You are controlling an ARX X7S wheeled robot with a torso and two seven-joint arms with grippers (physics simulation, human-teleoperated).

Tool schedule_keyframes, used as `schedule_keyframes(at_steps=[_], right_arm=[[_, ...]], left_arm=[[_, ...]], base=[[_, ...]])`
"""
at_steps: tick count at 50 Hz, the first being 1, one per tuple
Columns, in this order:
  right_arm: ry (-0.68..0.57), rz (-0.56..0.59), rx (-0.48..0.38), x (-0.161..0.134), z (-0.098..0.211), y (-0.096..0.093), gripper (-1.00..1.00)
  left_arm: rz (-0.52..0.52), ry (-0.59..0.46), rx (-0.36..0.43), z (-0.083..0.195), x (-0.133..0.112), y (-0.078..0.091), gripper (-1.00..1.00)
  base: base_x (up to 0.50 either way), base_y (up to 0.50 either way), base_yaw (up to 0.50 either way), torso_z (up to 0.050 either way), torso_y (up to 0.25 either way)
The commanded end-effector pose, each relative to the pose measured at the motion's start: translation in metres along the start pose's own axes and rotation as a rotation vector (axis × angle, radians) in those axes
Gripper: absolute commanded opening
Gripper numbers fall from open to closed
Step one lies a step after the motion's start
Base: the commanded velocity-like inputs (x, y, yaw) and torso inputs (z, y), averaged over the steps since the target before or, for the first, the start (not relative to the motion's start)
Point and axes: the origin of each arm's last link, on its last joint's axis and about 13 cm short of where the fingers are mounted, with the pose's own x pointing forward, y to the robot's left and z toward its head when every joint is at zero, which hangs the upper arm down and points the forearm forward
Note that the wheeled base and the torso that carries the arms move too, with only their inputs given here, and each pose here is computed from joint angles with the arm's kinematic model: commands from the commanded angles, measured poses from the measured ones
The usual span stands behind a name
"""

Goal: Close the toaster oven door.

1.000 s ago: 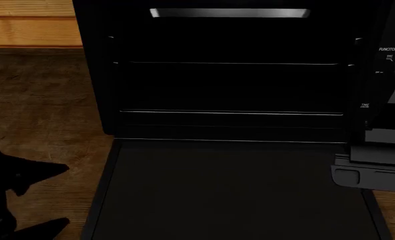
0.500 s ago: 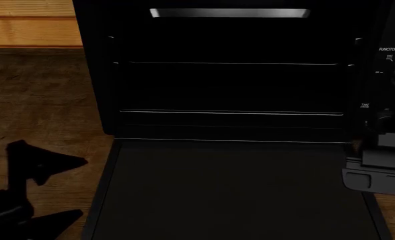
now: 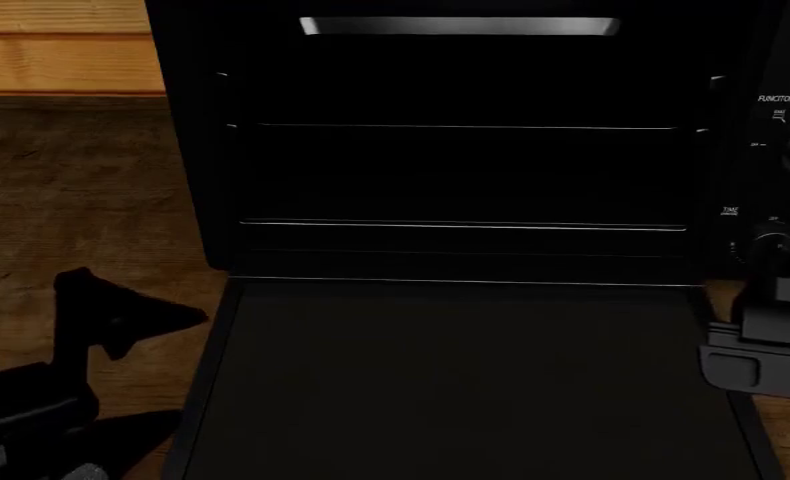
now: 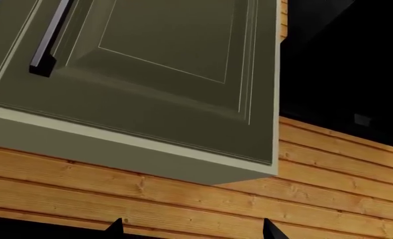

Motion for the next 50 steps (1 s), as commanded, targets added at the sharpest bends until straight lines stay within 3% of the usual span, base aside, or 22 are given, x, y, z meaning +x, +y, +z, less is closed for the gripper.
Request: schedule_keyframes(at_steps=[1,10,25,42,50], right_arm=[[-0.005,-0.003,-0.002,-0.001,0.003,-0.001,1.0],[-0.005,-0.009,0.0,-0.002,0.002,-0.002,1.0],[-0.005,-0.011,0.0,-0.002,0.003,-0.003,1.0],[-0.006,-0.011,-0.001,-0.003,0.004,-0.003,1.0],[-0.01,-0.014,0.001,-0.003,0.006,-0.004,1.0]], left_arm=[[-0.044,-0.092,0.017,0.019,0.033,-0.03,1.0],[-0.061,-0.147,0.052,0.03,0.036,-0.027,1.0],[0.032,-0.279,0.079,0.046,0.036,-0.006,1.0],[0.114,-0.259,0.076,0.04,0.031,0.004,1.0],[0.185,-0.246,0.063,0.04,0.024,0.018,1.0]], base=[[0.0,0.0,-0.01,0.0,0.0],[0.0,0.0,-0.01,0.0,0.0],[0.0,0.0,-0.01,0.0,0.0],[0.0,0.0,0.0,0.0,0.0],[0.0,0.0,0.0,0.0,0.0]])
